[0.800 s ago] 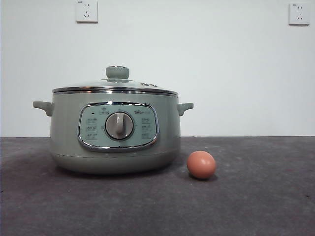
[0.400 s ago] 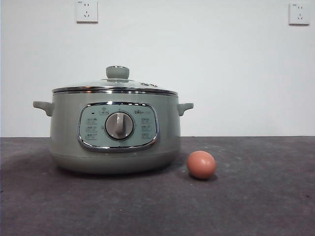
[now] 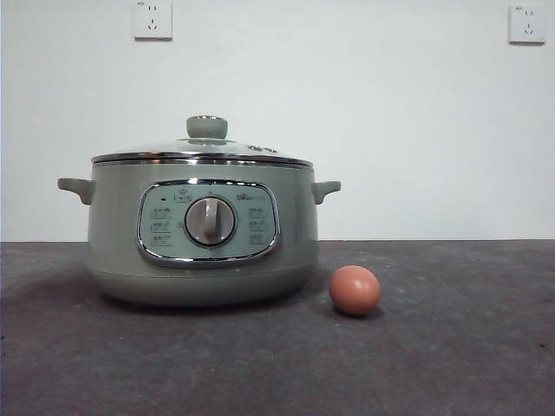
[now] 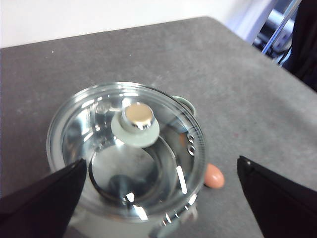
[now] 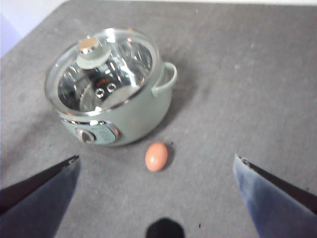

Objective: Pick up the egg,open the lid,put the egg in the pot,close the lid

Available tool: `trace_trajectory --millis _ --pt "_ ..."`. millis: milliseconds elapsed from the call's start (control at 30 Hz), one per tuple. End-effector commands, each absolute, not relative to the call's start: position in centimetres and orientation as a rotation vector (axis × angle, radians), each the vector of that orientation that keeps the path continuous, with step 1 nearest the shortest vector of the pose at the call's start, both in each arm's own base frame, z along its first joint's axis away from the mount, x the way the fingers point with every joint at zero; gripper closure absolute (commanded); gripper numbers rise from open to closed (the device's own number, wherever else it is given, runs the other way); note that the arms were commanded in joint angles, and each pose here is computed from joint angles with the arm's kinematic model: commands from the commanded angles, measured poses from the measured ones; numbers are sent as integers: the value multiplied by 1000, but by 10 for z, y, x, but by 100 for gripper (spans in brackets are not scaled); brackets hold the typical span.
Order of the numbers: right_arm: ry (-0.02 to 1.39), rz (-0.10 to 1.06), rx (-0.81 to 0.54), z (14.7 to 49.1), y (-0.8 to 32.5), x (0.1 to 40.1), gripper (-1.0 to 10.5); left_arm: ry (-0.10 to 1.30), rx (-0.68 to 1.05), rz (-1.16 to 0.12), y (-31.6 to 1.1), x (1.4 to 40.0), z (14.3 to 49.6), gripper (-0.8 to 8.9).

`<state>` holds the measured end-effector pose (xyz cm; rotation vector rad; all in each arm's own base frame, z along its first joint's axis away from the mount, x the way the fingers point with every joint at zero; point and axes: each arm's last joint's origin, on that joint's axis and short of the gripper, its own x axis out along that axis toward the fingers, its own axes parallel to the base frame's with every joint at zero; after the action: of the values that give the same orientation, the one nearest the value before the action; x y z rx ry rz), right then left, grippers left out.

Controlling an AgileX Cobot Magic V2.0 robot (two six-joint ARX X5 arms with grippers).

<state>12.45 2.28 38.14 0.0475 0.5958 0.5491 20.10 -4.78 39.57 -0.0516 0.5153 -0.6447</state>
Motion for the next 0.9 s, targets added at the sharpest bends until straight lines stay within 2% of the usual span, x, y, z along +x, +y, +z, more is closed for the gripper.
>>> trace_trajectory --millis 33,200,367,567,767,800,900 --pt "620 552 59 380 23 127 350 526 15 -654 -61 222 401 177" --pt "665 554 70 376 24 132 350 605 130 -629 -94 270 399 185" --pt "672 556 72 375 24 134 350 709 207 -629 -131 315 371 185" --pt "678 556 73 374 24 135 351 807 227 -634 -148 341 333 185" --pt "694 555 77 372 24 140 351 817 226 -634 -153 352 319 190" --pt "696 555 77 372 24 140 351 818 224 -633 -153 352 319 203" --pt "700 555 78 372 25 142 352 832 210 -626 -153 352 318 485"
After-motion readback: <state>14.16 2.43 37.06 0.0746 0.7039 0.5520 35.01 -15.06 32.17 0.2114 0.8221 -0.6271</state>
